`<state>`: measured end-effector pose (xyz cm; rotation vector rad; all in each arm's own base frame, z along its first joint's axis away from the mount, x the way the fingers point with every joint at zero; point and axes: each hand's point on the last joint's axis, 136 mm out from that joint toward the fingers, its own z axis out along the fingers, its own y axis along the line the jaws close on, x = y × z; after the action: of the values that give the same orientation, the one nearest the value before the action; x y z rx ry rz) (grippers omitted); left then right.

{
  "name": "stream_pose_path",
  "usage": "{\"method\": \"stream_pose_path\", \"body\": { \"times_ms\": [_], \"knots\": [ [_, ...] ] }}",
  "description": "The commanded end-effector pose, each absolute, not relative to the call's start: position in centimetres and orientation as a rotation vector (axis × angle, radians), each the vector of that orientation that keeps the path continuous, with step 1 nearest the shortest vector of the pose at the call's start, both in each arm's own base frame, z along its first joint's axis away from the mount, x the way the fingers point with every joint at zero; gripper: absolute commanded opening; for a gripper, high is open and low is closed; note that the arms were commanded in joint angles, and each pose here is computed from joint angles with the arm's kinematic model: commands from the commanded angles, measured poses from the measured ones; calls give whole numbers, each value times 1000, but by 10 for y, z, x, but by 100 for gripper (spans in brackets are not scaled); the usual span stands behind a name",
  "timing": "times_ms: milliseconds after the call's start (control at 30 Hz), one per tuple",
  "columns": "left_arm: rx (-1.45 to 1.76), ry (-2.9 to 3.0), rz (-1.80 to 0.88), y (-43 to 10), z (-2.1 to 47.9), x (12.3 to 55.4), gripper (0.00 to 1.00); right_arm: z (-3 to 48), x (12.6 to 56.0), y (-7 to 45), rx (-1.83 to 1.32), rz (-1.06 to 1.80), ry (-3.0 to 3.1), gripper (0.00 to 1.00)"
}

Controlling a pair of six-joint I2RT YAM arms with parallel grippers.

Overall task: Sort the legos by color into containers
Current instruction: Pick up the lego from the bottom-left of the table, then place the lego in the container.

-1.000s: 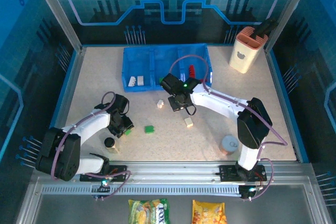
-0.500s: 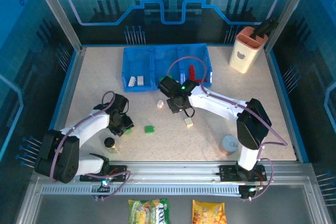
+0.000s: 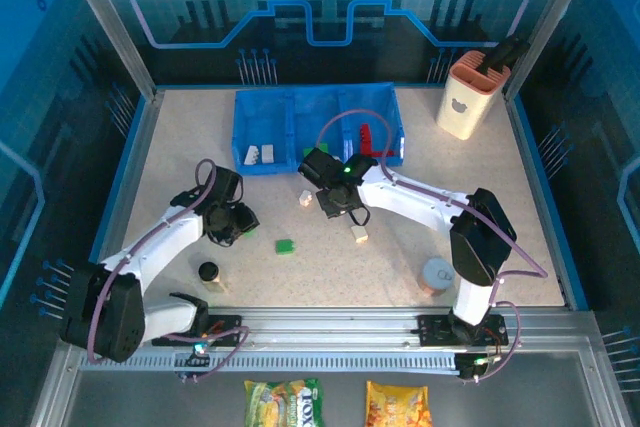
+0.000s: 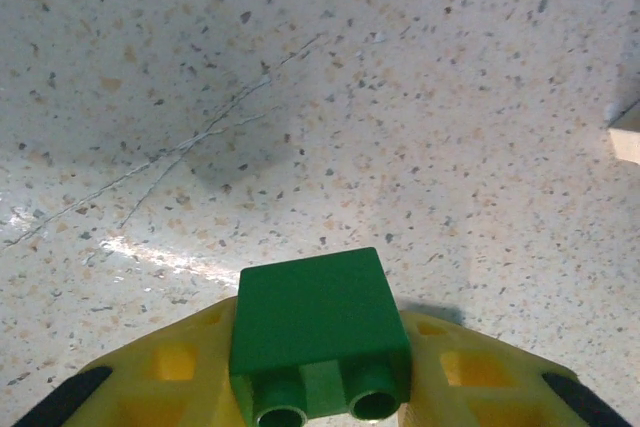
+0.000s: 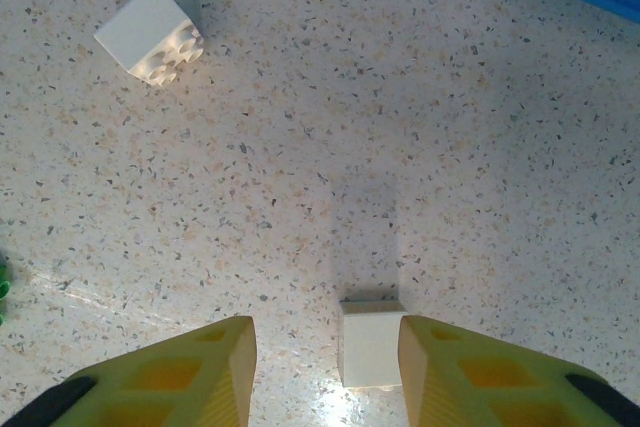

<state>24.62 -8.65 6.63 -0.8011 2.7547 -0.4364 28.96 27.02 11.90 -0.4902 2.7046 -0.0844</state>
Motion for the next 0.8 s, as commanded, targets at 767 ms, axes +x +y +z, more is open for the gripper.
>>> {"method": "stream_pose_path", "body": {
  "times_ms": [767],
  "knots": [
    [-364,2604,-524,-168,177,351,24,136,278,207,-269,-19,2696,43]
  ]
}}
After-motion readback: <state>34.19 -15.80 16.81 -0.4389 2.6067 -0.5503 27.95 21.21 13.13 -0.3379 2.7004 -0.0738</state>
